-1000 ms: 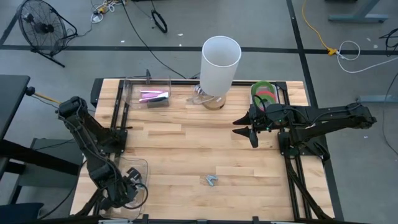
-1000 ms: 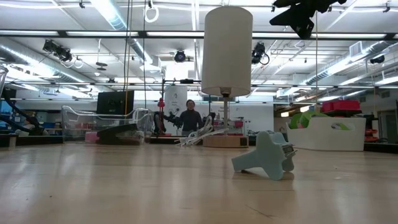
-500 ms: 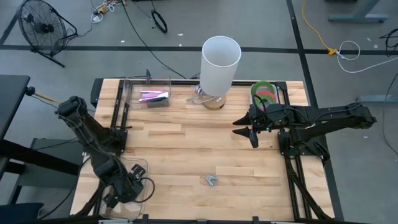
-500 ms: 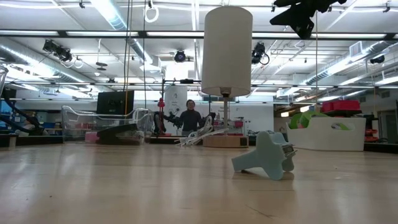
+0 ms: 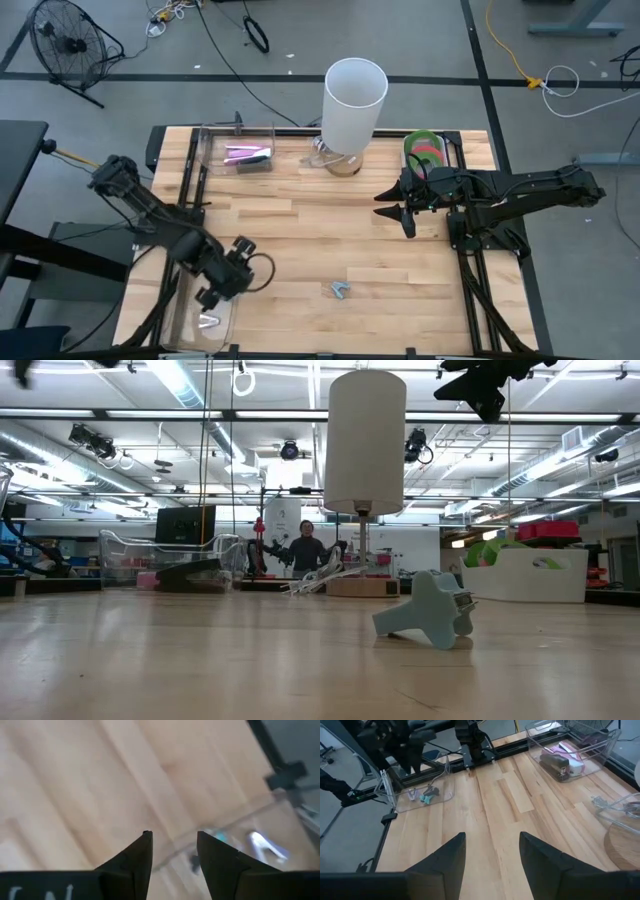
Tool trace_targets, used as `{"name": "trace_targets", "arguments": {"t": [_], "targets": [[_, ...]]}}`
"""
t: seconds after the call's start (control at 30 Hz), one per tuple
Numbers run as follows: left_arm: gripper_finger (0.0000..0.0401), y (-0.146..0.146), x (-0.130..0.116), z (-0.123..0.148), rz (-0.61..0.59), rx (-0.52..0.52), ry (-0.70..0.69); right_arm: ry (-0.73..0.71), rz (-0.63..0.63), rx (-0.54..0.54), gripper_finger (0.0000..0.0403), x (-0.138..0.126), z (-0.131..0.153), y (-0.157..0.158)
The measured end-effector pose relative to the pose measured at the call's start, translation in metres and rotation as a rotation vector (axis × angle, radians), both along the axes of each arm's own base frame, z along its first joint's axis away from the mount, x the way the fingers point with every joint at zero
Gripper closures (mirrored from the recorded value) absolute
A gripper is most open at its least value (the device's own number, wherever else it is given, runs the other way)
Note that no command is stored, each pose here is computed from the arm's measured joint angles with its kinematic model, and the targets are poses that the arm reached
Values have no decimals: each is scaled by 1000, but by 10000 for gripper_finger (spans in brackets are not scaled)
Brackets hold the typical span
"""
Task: Pick and place Stapler, Stapler remover, tape
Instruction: Put the light blue staple remover into the bottom transparent bin
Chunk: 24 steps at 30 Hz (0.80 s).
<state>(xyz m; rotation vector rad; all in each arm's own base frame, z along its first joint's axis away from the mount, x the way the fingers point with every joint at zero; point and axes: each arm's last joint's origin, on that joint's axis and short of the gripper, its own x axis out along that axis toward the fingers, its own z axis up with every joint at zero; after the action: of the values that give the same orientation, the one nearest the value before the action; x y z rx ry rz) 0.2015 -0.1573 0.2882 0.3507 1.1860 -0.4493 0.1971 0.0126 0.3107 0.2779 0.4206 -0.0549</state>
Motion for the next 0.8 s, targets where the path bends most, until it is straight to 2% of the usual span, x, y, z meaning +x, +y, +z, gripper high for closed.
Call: {"name": "trace_targets", "arguments": {"t": [0.23, 0.4, 0.57, 0.67, 0.8], "targets": [[243, 32, 25, 20, 112, 69, -107, 1, 3, -5, 218, 0, 0, 0], [243, 58, 45, 39, 259, 116, -237, 8, 6, -4, 218, 0, -1, 0], [243, 78, 64, 50, 363, 39, -366, 10, 56, 18, 218, 0, -1, 2], [243, 82, 70, 52, 355, -11, -388, 24, 76, 27, 218, -1, -2, 2], [243, 84, 73, 52, 332, -9, -406, 46, 76, 27, 218, -2, -4, 2]]}}
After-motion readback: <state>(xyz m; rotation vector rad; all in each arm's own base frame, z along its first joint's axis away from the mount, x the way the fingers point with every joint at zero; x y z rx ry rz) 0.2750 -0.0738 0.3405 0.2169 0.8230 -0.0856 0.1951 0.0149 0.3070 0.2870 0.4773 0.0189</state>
